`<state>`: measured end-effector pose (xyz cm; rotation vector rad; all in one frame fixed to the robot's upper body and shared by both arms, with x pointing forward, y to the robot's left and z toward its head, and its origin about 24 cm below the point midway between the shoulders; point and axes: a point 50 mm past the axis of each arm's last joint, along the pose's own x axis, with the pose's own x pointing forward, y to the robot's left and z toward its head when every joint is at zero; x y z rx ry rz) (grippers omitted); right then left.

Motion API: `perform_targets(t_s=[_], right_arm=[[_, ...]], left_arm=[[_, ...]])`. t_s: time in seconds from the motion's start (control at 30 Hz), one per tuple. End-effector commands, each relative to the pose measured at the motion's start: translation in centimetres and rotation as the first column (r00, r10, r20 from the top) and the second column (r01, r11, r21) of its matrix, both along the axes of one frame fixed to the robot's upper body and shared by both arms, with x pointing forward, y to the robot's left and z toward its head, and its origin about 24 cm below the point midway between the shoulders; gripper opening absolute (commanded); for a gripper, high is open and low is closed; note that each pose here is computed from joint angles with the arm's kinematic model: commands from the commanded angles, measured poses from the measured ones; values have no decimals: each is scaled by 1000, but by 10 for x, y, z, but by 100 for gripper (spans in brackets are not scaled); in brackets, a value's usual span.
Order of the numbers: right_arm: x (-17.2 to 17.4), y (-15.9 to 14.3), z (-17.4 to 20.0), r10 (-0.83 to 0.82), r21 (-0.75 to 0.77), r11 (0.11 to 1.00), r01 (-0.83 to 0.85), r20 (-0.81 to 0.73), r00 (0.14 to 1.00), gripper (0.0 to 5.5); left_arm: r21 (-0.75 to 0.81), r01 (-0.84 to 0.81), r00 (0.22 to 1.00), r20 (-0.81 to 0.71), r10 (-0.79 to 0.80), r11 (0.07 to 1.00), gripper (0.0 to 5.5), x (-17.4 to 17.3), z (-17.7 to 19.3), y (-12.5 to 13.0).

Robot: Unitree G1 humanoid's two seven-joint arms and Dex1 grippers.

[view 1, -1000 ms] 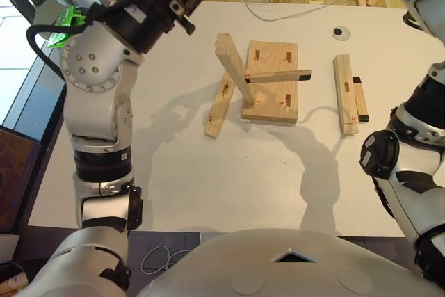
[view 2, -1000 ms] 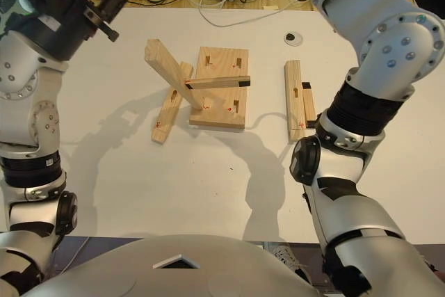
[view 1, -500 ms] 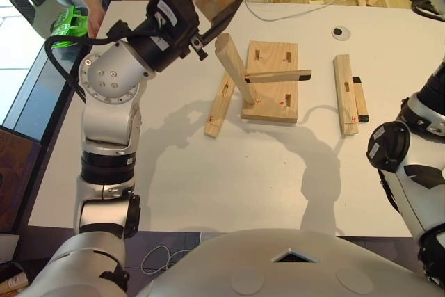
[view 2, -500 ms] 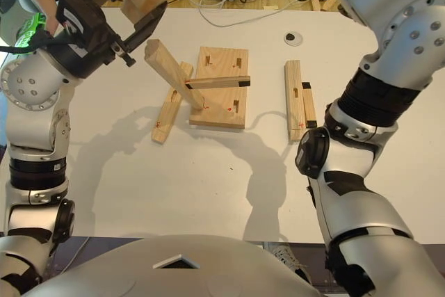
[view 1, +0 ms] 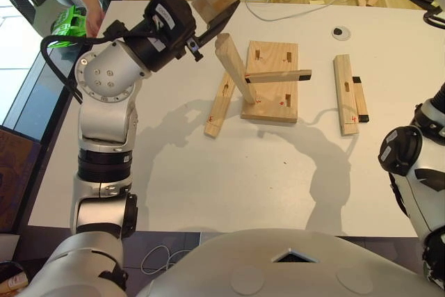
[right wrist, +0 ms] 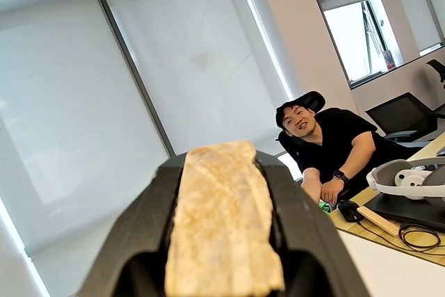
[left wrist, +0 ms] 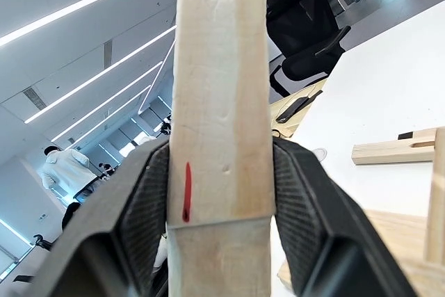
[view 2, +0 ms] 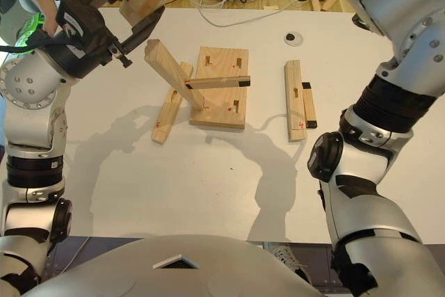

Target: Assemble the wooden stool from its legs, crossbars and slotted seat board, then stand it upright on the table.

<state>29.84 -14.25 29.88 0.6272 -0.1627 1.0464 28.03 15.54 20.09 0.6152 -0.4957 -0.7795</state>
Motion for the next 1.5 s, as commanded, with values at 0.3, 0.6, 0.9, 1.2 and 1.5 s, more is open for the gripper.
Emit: perform_targets(t_s=[0.3, 0.6, 0.9, 1.2, 1.5], right_arm=[[11, -7, 2, -151, 188, 969, 161, -67, 986, 101], [25, -57, -16, -479, 44, 874, 483, -83, 874, 101], [6, -95, -109, -554, -356, 806, 473, -171, 815, 101], [-9, -103, -120, -493, -303, 860, 412, -280, 824, 101], [-17, -95, -131, -472, -349, 863, 365, -305, 827, 101]], left_arm=[[-79, -135, 970, 194, 148, 988, 305, 6, 32, 0], [-244, -524, 841, 3, 541, 816, 431, 5, 26, 74], [-46, -318, 739, -637, 217, 947, 480, -32, -75, 1], [9, -341, 658, -712, 246, 940, 480, -45, -90, -2], [-28, -321, 605, -775, 182, 946, 480, -52, -86, -11]])
